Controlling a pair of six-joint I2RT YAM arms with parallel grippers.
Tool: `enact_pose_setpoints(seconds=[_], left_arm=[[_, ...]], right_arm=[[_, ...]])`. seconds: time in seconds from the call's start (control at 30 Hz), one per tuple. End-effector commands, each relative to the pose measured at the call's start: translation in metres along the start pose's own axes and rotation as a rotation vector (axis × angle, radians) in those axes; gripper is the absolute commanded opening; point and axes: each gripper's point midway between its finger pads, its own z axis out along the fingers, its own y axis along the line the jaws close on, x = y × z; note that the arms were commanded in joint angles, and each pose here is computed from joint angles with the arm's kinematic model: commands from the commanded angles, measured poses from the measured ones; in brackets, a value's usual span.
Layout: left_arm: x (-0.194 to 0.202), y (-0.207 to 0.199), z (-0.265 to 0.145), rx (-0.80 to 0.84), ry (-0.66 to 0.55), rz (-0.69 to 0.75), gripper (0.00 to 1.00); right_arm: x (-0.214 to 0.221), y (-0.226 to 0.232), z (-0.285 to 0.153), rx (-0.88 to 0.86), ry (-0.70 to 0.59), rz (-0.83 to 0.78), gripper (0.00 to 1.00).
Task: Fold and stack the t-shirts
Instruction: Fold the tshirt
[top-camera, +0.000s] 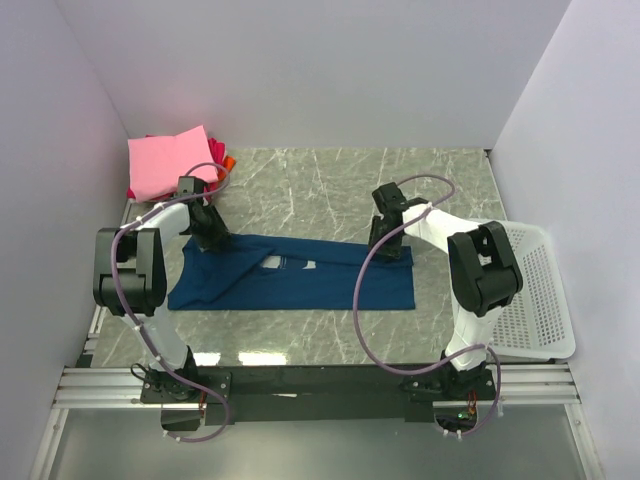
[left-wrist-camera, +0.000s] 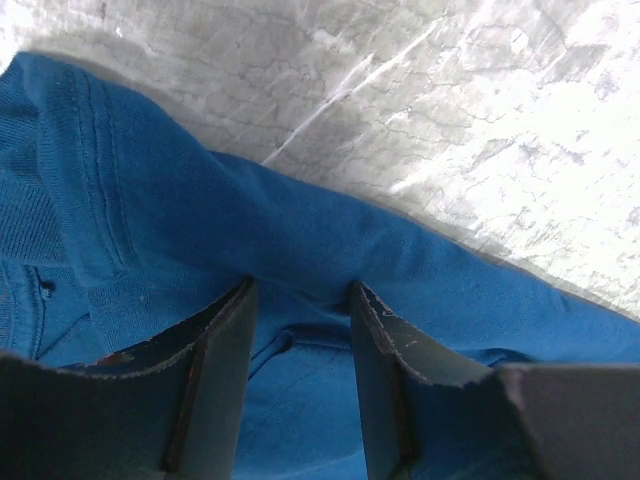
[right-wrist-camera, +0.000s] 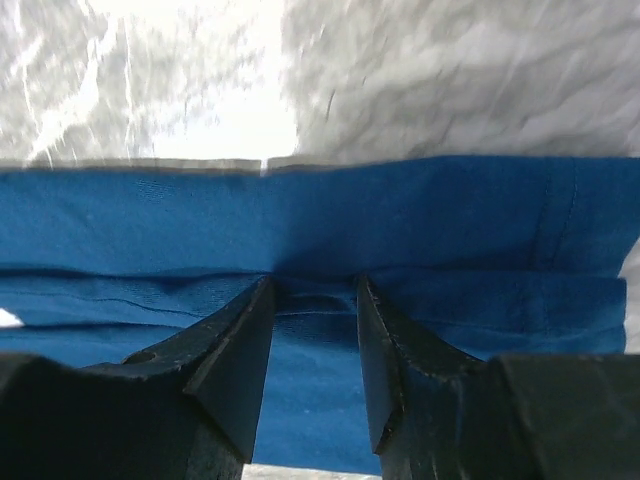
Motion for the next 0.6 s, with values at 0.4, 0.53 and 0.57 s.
enact_pose_setpoints(seconds=[0.4, 0.53, 0.57], left_arm=[[-0.007, -0.009, -0.006, 0.061, -0.023, 0.063, 0.49], [-0.008, -0.014, -0.011, 0.093, -0.033, 0.068, 0.50], [-0.008, -0.013, -0.011, 0.088, -0.032, 0.068, 0.50]], right_arm=[[0.027, -0.003, -0.025, 0.090, -0.041, 0.011, 0.46], [0.028, -0.011, -0.028, 0.127, -0.053, 0.024, 0.45], [0.029, -0.012, -0.027, 0.134, -0.049, 0.023, 0.46]])
